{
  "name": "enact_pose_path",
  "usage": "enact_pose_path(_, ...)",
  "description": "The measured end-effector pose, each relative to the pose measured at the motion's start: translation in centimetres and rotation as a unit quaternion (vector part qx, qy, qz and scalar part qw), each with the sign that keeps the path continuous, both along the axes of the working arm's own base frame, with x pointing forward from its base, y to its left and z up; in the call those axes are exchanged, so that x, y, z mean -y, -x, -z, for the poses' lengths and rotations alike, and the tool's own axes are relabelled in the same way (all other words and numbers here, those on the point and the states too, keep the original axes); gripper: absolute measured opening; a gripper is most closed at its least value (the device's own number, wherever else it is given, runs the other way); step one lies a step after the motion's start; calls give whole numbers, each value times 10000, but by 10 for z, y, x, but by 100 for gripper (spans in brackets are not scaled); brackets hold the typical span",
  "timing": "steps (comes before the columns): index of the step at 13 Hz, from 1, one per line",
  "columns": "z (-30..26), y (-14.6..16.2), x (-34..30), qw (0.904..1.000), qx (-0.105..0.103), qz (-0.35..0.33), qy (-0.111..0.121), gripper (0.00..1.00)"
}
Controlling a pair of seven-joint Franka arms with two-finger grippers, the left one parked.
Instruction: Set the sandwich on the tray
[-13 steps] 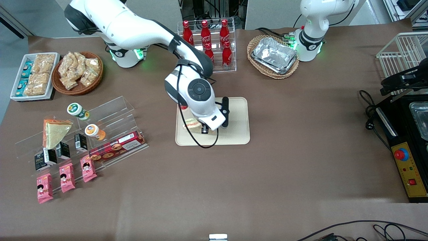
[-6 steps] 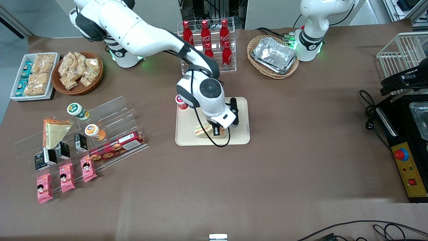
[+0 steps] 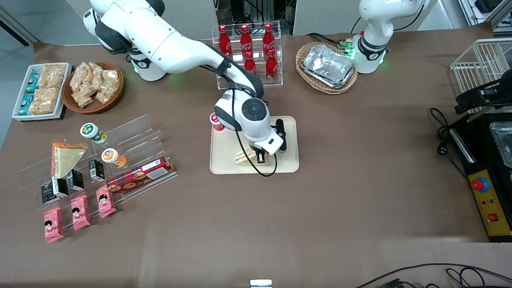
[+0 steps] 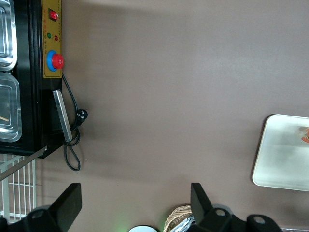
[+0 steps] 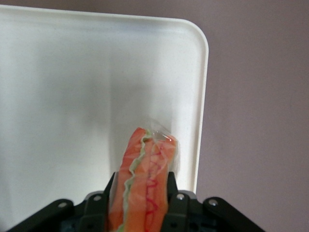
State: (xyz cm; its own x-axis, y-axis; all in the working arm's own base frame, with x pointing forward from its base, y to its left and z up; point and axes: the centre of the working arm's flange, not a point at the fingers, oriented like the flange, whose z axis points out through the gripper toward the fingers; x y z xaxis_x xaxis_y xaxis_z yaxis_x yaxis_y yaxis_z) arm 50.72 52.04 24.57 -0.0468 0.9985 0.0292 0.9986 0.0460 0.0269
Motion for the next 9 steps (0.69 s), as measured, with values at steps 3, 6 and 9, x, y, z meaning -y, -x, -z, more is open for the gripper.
enact_pose_path(3,9,-2,2,10000,9,19,-42,50)
enact_pose_path(6,9,-3,2,10000,20,42,-59,72)
enact_pose_path(9,-1,-20,15,9993,8,315,-192,100)
